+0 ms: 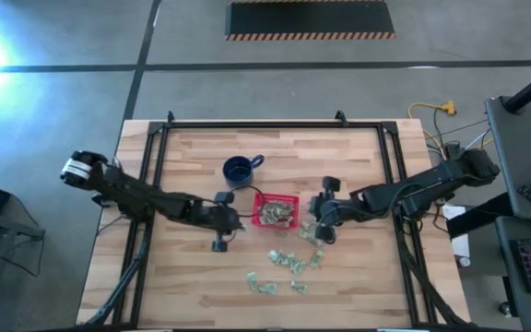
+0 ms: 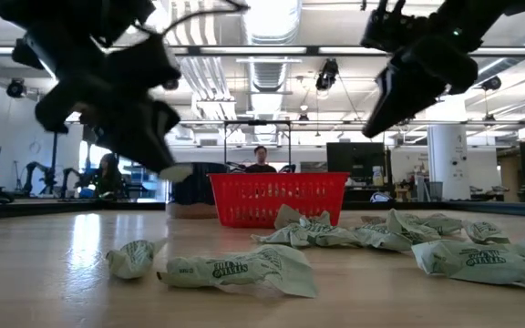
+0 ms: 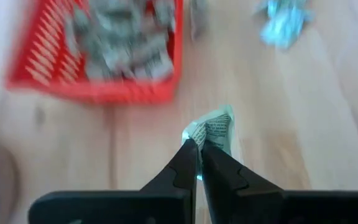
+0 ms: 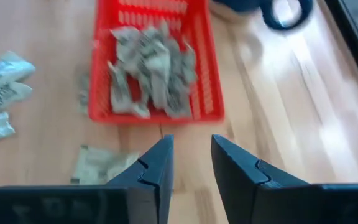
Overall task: Pick and place Stevia / Truvia into bins
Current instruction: Put the white stevia packet into the red basket
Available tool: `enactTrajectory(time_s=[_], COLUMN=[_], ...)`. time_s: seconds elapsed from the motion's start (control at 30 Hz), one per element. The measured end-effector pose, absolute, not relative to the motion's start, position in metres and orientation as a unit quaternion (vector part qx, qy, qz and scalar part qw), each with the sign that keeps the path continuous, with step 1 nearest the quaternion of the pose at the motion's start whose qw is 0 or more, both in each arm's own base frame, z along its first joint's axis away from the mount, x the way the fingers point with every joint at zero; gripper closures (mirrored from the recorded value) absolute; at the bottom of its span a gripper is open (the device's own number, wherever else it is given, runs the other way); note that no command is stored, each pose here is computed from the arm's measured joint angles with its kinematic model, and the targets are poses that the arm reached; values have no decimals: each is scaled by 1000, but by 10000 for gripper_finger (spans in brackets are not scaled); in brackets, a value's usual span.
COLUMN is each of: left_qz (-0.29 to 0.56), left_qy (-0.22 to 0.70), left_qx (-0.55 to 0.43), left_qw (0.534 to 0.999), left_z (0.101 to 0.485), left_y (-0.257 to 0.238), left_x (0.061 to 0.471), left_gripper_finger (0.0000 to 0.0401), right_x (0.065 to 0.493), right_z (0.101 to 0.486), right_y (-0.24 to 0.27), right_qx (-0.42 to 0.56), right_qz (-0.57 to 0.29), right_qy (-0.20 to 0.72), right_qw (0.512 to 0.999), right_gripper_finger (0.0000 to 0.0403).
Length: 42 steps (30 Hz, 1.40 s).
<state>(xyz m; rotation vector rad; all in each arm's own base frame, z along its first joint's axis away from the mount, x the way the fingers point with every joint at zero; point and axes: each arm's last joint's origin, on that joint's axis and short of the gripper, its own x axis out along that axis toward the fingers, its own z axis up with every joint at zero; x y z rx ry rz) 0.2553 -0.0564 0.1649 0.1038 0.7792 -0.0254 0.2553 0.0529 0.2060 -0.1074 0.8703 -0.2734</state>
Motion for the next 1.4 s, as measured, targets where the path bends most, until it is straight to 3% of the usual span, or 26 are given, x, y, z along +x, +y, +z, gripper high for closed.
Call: enactTrajectory(time_s=[0.57, 1.07, 1.4], left_qz=[50, 89, 88], left_qy=[212, 232, 239], left_qx=[138, 142, 143], left_qw=[966, 958, 956], left_z=[191, 168, 172], left_y=[-58, -37, -37], left_x=[279, 315, 318], left_gripper_finger=[401, 398, 284], right_x=[227, 223, 222], right_z=[188, 181, 178], right_y=[53, 52, 54], right_qx=[-8, 0, 20], right_qz=[-168, -174, -176], right_qy=[461, 468, 465], right_qw=[872, 866, 868], right_gripper_finger=[317, 330, 327])
